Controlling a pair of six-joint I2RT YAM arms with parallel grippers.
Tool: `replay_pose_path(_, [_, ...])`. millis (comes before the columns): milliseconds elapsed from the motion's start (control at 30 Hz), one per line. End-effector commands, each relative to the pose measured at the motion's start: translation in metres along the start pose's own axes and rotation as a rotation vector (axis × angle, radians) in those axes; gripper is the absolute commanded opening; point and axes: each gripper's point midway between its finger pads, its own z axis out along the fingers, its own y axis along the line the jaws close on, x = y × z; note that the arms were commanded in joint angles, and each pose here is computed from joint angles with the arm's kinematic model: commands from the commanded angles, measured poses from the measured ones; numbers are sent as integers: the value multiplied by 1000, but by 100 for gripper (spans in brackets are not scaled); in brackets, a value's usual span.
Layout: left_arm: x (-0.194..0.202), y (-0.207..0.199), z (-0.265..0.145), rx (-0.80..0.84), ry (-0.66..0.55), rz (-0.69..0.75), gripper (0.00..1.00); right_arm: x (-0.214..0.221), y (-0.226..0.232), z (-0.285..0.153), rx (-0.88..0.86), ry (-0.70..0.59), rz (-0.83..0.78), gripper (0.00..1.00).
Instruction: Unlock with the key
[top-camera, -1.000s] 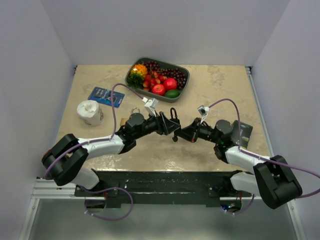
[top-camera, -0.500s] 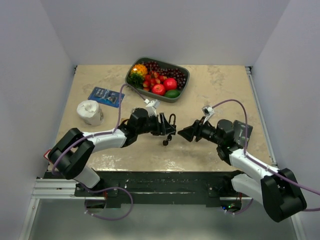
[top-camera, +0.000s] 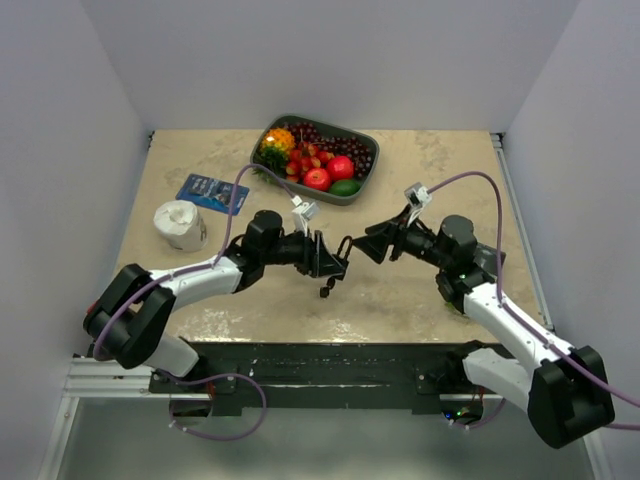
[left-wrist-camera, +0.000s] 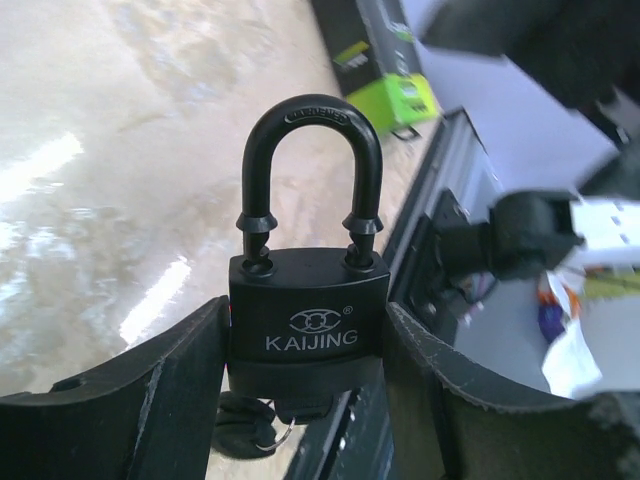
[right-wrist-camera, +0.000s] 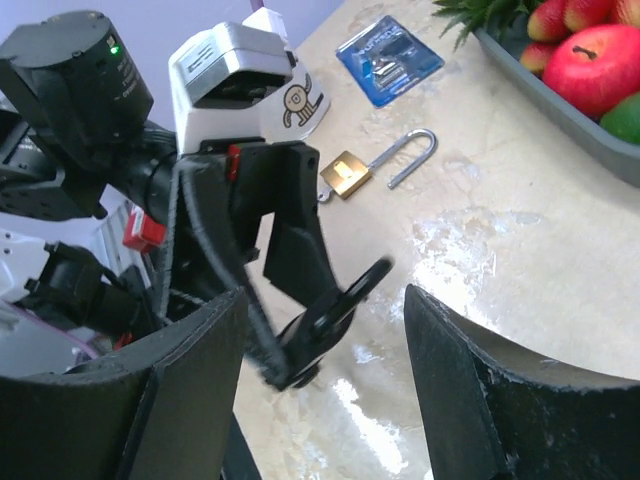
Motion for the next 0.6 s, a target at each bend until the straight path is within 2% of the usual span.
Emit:
replay_pose_path(0, [-8,-58,-22,255,20,159,0,-19,18,7,-118,36,-137,67])
replay_pose_path(233, [13,-79,-39,386,134,144,0,-29,55,2,-315,50,-217,68])
replay_pose_path(400, [19,-86,-48,434,166,157,0,-12,70,-7,-432,97,-167,68])
replay_pose_path(567, [22,-93,-55,484,191,176,0,-4,81,-9,-472,112,-152,68])
